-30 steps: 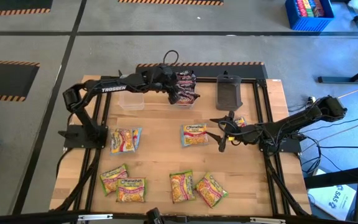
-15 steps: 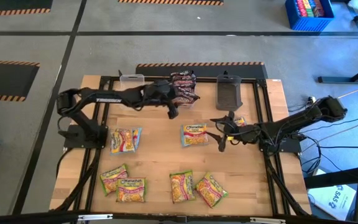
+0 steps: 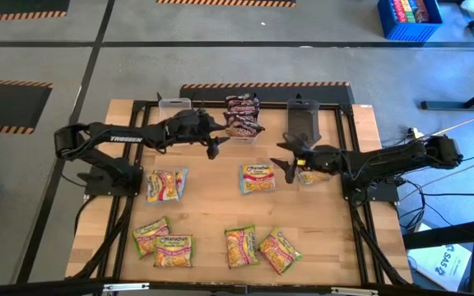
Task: Sort Maruchan noodles
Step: Put the black noodle pack into the right transparent bin
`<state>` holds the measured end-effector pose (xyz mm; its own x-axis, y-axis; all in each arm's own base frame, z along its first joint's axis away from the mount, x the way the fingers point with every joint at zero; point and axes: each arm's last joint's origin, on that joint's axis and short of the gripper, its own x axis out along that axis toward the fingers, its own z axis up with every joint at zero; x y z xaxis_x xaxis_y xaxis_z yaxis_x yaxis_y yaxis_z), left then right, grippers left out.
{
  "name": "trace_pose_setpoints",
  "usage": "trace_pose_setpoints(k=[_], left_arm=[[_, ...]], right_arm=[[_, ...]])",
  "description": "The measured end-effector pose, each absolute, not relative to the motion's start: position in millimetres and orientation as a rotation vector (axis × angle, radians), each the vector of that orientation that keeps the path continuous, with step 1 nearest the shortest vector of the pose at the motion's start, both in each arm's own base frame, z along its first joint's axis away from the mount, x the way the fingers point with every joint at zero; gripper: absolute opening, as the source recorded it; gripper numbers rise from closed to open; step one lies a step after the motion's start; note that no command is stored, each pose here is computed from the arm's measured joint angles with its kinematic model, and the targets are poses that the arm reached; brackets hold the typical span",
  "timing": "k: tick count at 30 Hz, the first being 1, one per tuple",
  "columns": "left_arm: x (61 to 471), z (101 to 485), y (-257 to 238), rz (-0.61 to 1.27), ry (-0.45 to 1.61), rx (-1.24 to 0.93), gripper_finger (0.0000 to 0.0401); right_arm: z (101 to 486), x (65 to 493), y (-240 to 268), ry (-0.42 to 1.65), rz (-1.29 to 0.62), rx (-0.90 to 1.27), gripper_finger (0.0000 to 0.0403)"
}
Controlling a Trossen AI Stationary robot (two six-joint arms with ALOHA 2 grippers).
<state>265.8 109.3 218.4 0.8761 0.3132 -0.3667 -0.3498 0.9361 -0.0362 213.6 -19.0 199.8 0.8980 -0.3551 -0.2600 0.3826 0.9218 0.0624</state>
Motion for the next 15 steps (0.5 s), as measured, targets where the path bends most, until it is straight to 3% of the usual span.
trace_pose_setpoints(k=[7, 15], left_arm=[[267, 209, 119, 0.378, 0.372, -0.102, 0.0206], [261, 209, 132, 0.501, 0.379, -0.091, 0.0206]], right_arm=[[195, 225, -55, 0.315, -0.434, 0.118, 0.0284], [182, 243, -96, 0.549, -0.443, 0.094, 0.0265]])
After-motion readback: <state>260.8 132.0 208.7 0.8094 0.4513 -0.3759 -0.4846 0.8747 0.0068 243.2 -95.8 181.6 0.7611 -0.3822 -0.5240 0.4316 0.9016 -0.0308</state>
